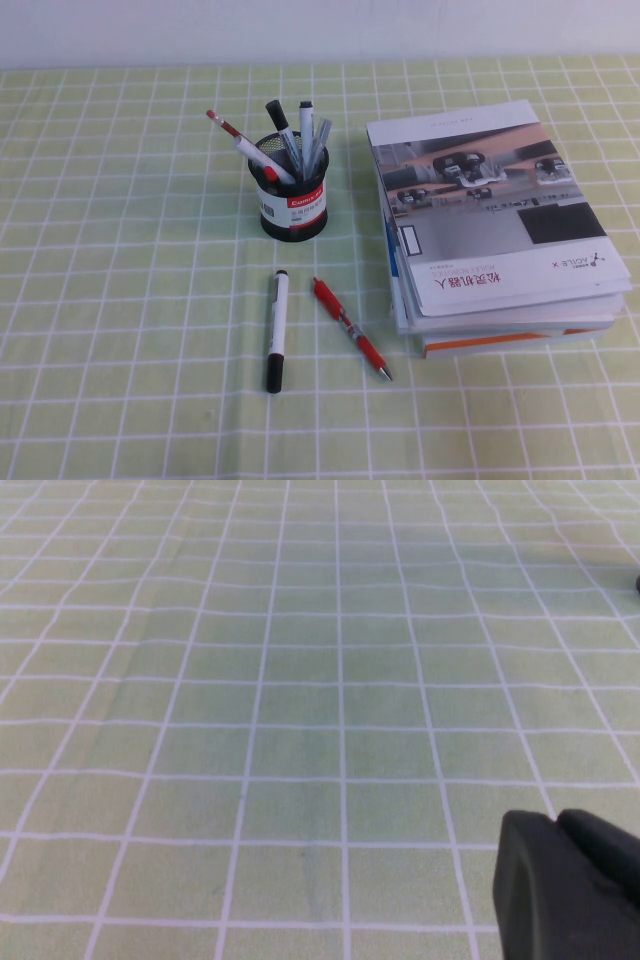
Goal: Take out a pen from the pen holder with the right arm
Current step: 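Take a marker out of the pen holder and lay it on the table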
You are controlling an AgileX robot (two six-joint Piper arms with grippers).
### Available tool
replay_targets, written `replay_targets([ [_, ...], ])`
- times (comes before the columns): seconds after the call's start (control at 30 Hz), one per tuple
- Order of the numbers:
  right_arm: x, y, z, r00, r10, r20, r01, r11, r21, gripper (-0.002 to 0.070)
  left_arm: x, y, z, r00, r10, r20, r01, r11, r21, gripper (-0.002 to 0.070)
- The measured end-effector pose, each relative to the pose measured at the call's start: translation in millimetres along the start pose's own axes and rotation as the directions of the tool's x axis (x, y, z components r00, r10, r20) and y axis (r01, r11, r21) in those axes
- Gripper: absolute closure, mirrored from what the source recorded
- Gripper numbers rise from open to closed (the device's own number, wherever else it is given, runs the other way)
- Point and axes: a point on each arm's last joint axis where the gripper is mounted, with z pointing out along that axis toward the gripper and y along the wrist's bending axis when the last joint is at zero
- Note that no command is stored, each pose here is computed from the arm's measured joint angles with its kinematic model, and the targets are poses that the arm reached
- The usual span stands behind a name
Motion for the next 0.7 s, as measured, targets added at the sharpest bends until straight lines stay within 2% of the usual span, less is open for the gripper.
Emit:
replay_targets([
  [0.2, -26.9, -4.2, 39.8, 0.99, -0.073, -0.121, 0.077, 0.996, 0.034, 0.0689, 0.0, 0.0, 0.0, 1.0, 0.0, 0.0, 0.0, 1.0, 0.0, 0.068],
  [0.4, -34.2, -2.2, 82.2, 0.972, -0.108, -0.207, 0.115, 0.993, 0.025, 0.0689, 0.0, 0.0, 0.0, 1.0, 0.0, 0.0, 0.0, 1.0, 0.0, 0.068],
  [0.53, -34.8, 25.4, 111.1, 0.947, -0.229, -0.227, 0.222, 0.974, -0.056, 0.0689, 0.0, 0.0, 0.0, 1.0, 0.0, 0.0, 0.0, 1.0, 0.0, 0.068],
  [0.7, -25.8, 65.1, 140.9, 0.873, -0.448, -0.191, 0.425, 0.892, -0.153, 0.0688, 0.0, 0.0, 0.0, 1.0, 0.0, 0.0, 0.0, 1.0, 0.0, 0.068],
])
